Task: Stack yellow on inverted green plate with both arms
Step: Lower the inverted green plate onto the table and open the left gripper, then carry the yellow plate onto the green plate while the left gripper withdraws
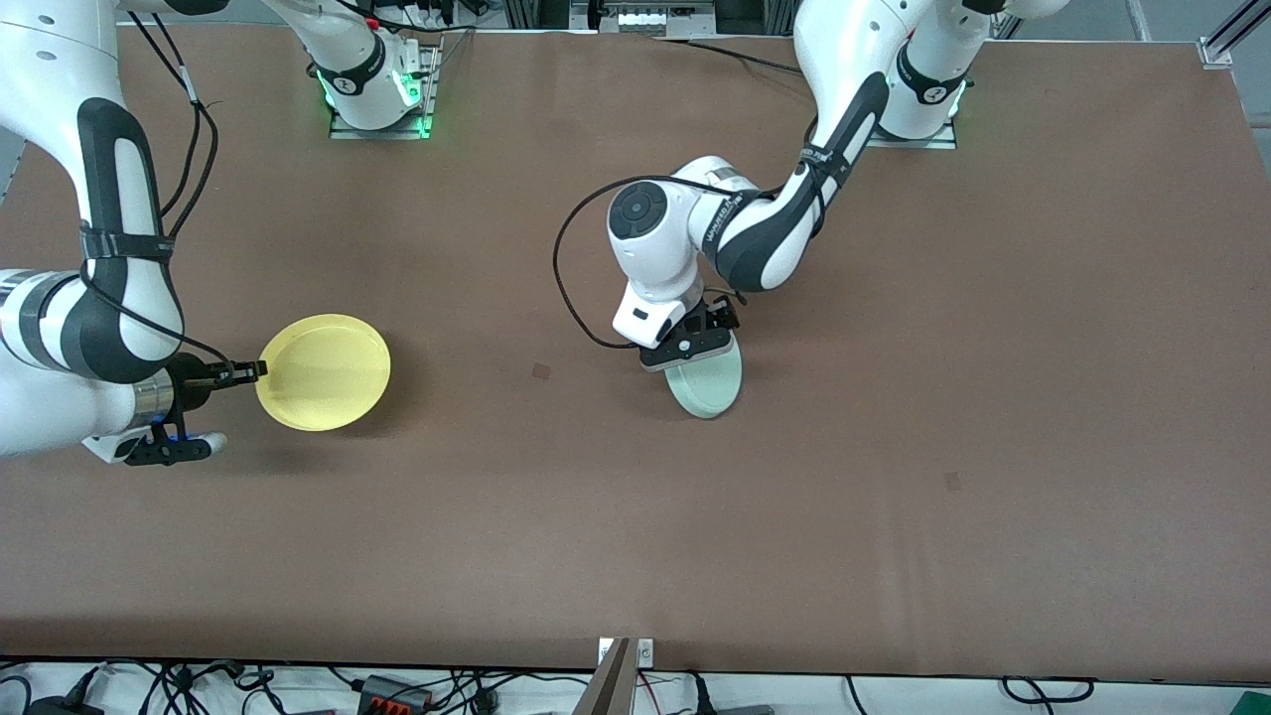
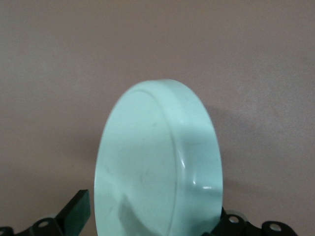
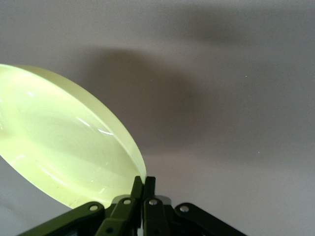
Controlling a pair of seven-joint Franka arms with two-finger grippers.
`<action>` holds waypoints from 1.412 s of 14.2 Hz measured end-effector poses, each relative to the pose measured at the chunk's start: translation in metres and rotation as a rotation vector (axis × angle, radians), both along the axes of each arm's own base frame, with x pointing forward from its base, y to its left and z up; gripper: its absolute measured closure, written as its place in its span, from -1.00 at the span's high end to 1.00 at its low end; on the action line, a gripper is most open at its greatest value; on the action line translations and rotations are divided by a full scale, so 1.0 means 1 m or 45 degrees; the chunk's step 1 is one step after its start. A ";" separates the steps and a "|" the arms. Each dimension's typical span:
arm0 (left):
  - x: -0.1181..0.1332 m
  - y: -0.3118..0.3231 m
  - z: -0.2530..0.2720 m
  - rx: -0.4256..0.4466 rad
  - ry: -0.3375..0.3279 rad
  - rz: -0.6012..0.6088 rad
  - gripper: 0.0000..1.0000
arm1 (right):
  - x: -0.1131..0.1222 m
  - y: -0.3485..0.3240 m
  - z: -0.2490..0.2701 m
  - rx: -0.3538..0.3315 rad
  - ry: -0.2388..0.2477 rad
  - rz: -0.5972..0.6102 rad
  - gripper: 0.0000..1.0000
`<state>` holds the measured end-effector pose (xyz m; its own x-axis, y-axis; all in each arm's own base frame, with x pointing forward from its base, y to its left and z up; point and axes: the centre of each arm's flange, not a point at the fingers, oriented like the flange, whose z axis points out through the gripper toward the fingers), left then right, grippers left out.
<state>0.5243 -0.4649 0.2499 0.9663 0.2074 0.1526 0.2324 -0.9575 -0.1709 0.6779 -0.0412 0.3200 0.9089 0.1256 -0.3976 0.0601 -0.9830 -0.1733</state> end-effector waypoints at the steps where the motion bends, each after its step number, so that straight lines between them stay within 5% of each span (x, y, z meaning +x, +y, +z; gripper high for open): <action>1: 0.000 0.001 -0.005 -0.027 -0.014 -0.009 1.00 | 0.000 0.000 0.000 0.001 0.000 0.001 -0.95; 6: 0.019 0.013 0.000 -0.177 -0.045 -0.014 1.00 | 0.001 -0.004 -0.012 0.000 0.010 0.001 -0.95; 11: 0.059 0.057 0.020 -0.312 -0.003 -0.232 1.00 | 0.002 -0.004 -0.016 0.001 0.007 0.003 -0.95; 16: 0.033 0.028 0.008 -0.364 -0.010 -0.497 1.00 | 0.009 0.032 -0.003 0.037 -0.027 0.034 -0.95; 20: 0.033 0.033 0.009 -0.330 0.022 -0.521 1.00 | 0.010 0.054 -0.002 0.095 -0.029 0.028 -0.95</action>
<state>0.5578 -0.4324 0.2590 0.9784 -0.1612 0.1292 -0.1728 -0.9813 0.0847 0.6877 0.0127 0.3182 0.9144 0.1740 -0.3656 0.0860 -0.9658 -0.2445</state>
